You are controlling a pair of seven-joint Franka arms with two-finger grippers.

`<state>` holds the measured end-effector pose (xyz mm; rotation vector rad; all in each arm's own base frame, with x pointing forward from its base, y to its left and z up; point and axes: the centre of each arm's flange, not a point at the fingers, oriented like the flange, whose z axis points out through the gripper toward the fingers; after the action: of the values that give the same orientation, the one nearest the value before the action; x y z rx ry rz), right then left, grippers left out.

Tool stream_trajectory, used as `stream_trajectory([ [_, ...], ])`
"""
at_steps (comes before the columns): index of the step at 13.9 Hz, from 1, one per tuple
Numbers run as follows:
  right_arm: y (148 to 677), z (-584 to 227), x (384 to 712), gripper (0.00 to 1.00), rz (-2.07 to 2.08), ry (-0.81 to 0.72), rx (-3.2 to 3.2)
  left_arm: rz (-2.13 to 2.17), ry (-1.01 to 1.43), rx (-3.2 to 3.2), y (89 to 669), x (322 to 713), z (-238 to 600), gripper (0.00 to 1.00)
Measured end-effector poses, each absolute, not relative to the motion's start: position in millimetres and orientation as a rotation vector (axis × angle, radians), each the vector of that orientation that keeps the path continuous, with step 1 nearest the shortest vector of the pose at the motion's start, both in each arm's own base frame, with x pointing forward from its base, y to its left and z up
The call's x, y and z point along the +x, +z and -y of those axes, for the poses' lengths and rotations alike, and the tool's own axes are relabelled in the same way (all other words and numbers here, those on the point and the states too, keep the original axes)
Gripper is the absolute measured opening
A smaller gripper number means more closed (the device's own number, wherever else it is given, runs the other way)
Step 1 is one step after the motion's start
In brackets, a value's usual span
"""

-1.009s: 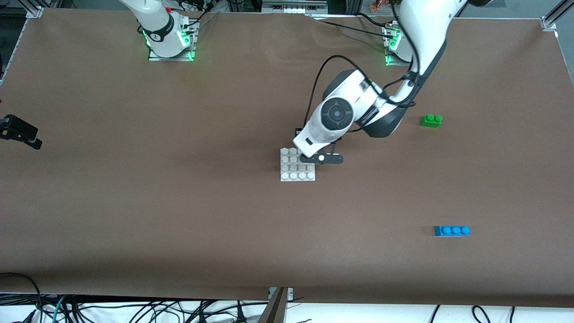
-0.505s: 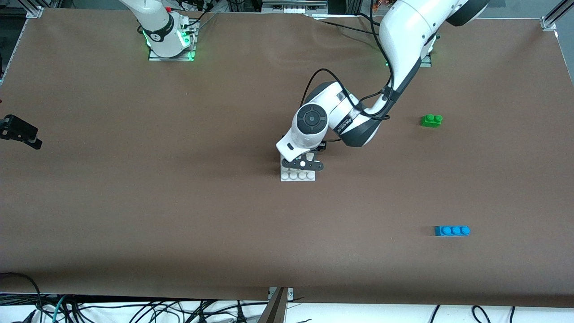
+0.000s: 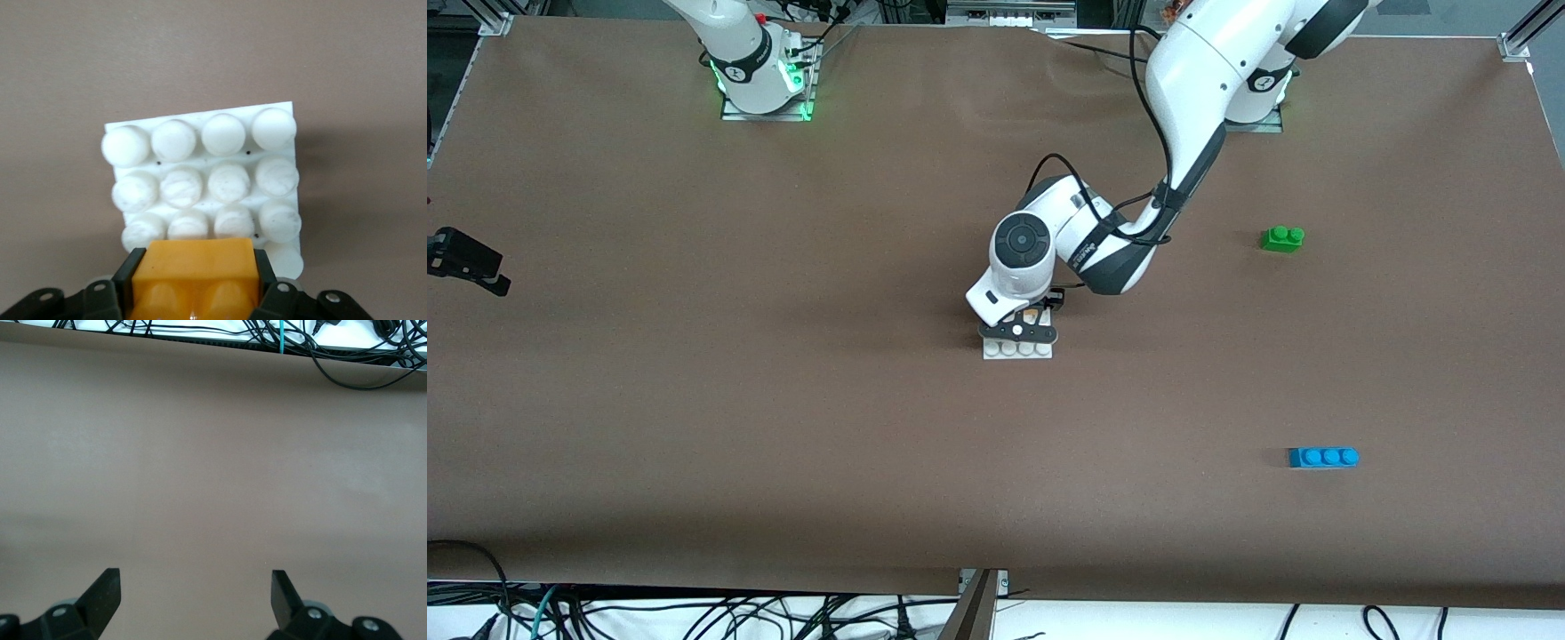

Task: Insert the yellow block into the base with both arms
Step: 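Lower the yellow block onto the base plate studs and press down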

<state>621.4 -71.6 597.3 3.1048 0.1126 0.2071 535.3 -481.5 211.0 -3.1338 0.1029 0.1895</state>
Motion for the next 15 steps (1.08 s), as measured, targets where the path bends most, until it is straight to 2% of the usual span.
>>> stream_trajectory([
  [15,597.3,71.6,621.4,1.0,-0.113,0.207,3.105,-0.087,0.144,-3.161,199.6,541.6,480.9,0.68],
])
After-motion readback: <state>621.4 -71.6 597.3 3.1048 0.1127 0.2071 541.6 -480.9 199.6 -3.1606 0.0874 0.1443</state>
